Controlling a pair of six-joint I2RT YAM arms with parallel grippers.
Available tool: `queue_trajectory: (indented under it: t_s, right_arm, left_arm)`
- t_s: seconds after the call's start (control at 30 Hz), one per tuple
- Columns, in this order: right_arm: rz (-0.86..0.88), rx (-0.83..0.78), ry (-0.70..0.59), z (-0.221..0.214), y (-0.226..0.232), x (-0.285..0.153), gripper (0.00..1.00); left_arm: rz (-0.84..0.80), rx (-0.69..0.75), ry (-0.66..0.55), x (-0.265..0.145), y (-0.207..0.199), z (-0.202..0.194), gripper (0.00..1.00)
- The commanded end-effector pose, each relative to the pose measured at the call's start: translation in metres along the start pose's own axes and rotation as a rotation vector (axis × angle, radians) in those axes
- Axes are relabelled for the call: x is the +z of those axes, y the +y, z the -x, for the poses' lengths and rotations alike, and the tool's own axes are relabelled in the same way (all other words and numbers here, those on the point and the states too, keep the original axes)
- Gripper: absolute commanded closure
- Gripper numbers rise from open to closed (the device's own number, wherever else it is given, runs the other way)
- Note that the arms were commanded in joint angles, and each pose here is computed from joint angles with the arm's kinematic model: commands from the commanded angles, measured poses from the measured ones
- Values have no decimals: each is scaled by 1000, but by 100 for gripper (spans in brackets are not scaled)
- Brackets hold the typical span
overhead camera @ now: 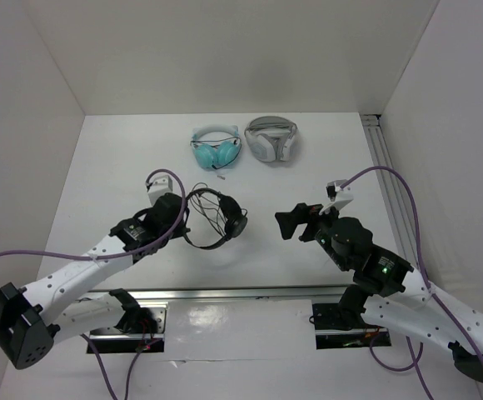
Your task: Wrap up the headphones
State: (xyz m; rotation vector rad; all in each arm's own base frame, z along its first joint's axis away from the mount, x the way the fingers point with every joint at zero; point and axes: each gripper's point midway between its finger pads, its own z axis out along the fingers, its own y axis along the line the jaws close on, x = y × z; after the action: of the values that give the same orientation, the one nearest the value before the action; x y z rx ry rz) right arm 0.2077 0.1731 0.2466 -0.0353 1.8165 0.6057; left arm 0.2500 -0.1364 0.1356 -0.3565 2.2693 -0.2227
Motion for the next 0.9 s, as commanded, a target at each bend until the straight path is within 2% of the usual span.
queue_trajectory:
  t_s: [0.0, 0.1, 0.2, 0.33, 0.47, 0.53, 0.6, 0.77, 0.8, 0.87]
  right_arm:
    - [23, 4, -40, 22, 8, -6, 1]
    - [22, -10, -38, 21, 8, -4, 1]
    - [27, -25, -22, 17, 11, 0, 1]
    - [34, -37, -13, 10, 12, 6, 1]
    - [30, -59, 15, 0, 13, 14, 1]
    - [33, -65, 30, -6, 13, 17, 1]
    - [32, -74, 51, -15, 13, 22, 1]
    - [60, -76, 65, -21, 19, 23, 1]
    - [60, -76, 65, -21, 19, 23, 1]
    - [68, -67, 70, -22, 21, 23, 1]
  left_arm:
    - [34, -75, -56, 16, 4, 12, 100]
    - [48, -29, -3, 41, 11, 2, 100]
    - [58, -24, 1, 63, 14, 0, 100]
    - [86, -81, -19, 89, 30, 20, 100]
    - [131, -123, 21, 119, 46, 26, 100]
    - [117, -133, 13, 129, 42, 36, 100]
    - [134, -138, 37, 145, 43, 37, 100]
    - [201, -137, 185, 168, 55, 9, 100]
    - [209, -159, 190, 167, 55, 8, 96]
    - [229, -174, 213, 167, 60, -2, 80]
